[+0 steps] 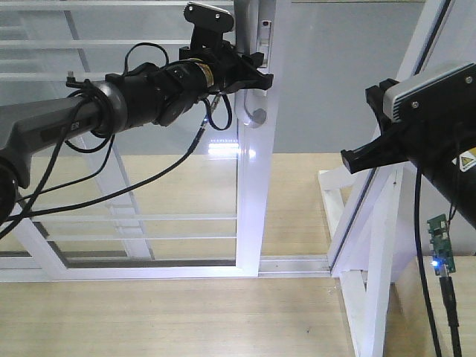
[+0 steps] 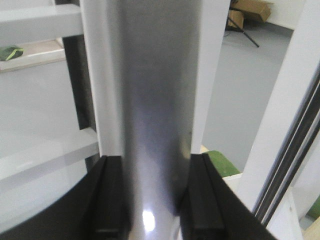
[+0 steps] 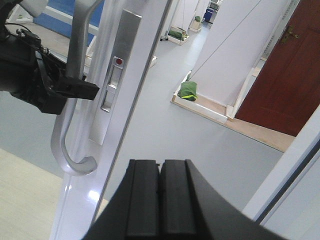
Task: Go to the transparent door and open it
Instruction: 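Slide the door open with the left gripper, pulling the handle away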
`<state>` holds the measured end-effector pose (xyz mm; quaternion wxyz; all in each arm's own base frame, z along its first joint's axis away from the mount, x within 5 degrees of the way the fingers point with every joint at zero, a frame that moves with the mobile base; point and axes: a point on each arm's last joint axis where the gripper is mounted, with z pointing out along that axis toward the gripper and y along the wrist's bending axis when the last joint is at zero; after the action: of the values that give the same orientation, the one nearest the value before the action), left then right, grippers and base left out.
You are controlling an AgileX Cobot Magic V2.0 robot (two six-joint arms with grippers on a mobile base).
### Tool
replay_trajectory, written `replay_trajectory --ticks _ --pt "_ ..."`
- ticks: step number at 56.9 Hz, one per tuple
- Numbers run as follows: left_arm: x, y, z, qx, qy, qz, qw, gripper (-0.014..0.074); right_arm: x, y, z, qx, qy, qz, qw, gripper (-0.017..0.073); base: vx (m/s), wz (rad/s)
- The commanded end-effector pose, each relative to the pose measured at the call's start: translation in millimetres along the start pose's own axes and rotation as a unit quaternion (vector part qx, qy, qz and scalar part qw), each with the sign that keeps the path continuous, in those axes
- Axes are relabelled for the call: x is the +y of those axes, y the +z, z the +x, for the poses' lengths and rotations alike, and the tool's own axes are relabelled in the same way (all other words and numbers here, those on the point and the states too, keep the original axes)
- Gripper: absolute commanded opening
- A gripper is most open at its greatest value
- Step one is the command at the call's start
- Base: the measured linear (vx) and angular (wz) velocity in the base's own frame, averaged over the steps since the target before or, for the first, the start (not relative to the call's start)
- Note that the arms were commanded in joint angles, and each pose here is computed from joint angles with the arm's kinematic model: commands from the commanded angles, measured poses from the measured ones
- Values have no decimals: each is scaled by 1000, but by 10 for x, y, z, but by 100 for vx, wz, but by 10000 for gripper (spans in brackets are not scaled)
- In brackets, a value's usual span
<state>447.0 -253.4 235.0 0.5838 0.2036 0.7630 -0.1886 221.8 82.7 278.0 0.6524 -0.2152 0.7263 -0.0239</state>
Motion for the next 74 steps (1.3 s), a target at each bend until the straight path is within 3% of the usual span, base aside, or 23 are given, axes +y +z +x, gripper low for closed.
replay_trajectory --ticks 1,21,32,67,74 --pt "177 -290 -599 -75 -14 -18 997 -3 -101 -34 -189 -54 -5 33 998 -6 0 0" --pt "361 -498 -771 -45 -14 -60 997 -3 -101 -34 -189 -54 -1 34 998 -6 0 0" --pt "454 -629 -868 -29 4 -84 996 -3 -101 -34 -189 -54 -1 34 998 -6 0 0" --pt "871 -1060 -1106 5 -10 -166 986 -3 -112 -34 -179 -49 14 38 998 -6 0 0" --pt "963 -1148 -1135 15 -1 -183 983 -3 -112 -34 -179 -49 14 39 998 -6 0 0"
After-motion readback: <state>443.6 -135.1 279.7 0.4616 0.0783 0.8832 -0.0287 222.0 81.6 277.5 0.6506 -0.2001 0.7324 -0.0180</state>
